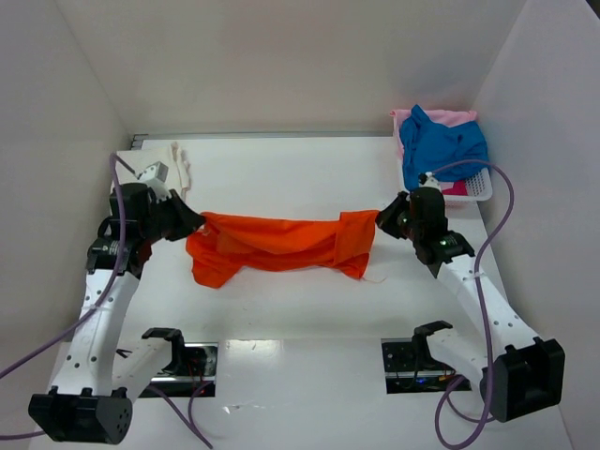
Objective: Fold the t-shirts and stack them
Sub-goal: Flatten out the tshirt
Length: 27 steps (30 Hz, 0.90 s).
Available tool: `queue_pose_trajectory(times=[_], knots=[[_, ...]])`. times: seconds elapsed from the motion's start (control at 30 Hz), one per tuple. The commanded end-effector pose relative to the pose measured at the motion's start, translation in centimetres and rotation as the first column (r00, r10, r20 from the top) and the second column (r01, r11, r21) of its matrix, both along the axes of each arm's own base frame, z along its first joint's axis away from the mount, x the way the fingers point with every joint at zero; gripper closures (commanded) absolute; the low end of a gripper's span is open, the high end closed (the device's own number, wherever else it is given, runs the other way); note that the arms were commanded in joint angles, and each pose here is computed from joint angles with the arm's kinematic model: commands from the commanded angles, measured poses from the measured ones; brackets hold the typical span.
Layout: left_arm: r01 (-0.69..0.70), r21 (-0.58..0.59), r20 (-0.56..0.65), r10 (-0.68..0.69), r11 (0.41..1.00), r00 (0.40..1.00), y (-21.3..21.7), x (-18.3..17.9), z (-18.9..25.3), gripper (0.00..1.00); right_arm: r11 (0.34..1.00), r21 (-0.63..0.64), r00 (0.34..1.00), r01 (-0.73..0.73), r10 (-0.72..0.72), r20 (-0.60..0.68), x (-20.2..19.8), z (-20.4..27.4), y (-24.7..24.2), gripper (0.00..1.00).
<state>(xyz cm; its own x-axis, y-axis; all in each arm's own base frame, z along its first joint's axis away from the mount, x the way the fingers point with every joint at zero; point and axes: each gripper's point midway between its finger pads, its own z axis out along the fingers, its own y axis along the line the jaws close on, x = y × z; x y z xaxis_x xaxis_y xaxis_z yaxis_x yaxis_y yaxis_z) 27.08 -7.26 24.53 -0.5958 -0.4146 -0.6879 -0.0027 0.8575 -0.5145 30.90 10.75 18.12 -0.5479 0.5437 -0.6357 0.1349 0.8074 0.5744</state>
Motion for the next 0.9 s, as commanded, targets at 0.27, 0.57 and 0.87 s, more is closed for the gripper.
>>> queue_pose_trajectory(times=[0.27, 0.57, 0.87], knots=[[0.233, -0.139, -0.015, -0.238, 0.962, 0.971, -4.7, -8.0, -0.1, 0.16, 1.000, 0.010, 0.999, 0.008, -0.009, 0.050, 0.8, 1.0, -0.1, 0.93], [0.115, -0.065, -0.055, -0.119, 0.991, 0.991, -2.9, -2.8, -1.6, 0.00, 1.000, 0.008, 0.998, -0.004, 0.004, 0.056, 0.9, 1.1, 0.0, 0.93], [0.136, 0.054, -0.198, -0.123, 0.989, 0.972, -2.7, 3.4, -7.4, 0.00, 1.000, 0.010, 0.998, -0.004, 0.003, 0.065, 1.0, 1.5, 0.1, 0.92]])
